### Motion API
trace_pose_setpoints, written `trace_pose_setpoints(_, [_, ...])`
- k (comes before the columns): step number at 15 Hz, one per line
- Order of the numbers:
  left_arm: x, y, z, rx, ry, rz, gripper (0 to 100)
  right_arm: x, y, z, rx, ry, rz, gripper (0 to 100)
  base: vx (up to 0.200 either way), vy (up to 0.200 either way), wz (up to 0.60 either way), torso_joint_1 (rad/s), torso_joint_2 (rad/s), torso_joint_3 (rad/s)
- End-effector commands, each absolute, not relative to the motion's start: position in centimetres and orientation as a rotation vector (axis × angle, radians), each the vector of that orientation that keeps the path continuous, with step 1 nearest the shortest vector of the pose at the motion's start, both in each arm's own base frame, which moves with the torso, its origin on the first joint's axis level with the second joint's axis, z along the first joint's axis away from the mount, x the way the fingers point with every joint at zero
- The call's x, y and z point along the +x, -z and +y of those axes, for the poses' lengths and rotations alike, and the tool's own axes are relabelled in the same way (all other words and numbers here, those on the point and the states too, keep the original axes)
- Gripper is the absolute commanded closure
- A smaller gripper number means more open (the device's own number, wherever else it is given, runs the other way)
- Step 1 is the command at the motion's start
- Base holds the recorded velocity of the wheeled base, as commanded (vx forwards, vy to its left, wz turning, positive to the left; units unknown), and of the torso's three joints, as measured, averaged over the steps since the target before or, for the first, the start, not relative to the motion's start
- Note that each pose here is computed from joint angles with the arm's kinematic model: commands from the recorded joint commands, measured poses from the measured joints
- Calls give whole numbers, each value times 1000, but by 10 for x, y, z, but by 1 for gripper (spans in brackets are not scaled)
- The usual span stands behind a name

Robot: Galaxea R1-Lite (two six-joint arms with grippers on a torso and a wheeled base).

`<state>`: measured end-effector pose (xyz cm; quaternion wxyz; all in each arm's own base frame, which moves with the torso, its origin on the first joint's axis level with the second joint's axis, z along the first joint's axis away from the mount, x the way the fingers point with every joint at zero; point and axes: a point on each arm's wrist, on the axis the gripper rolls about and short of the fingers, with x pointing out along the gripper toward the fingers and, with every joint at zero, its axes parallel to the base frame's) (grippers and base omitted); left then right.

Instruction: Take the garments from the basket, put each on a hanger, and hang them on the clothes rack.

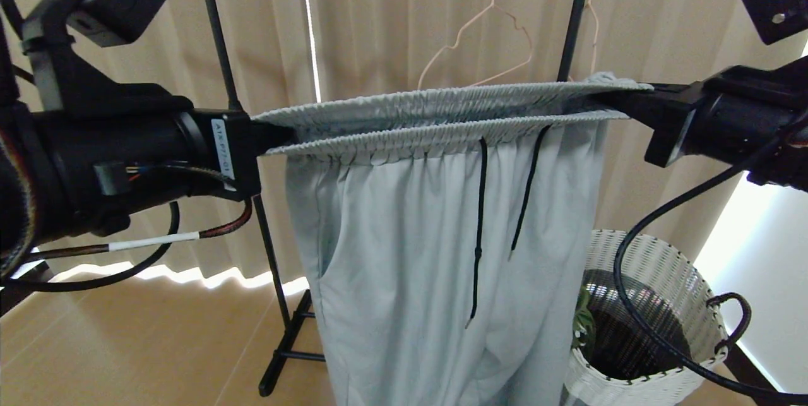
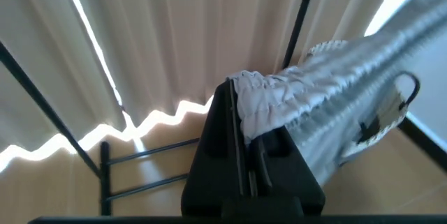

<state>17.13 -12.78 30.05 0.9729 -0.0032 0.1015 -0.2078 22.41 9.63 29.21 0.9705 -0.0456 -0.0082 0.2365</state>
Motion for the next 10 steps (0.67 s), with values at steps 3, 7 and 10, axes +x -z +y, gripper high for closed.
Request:
trace_pose_setpoints(3, [141,-299,-111,10,492,171,100,250,-285,106,-98,-478,16,100,0,0,0,0,0,0])
trace_pose_setpoints(7, [130,-298,-106,4,538,161,100,256,-282,110,-96,-483,23,100,0,0,0,0,0,0])
trace_pose_setpoints(10, [127,-297,-104,4,540,161,100,260,-281,113,-92,-485,-10,100,0,0,0,0,0,0])
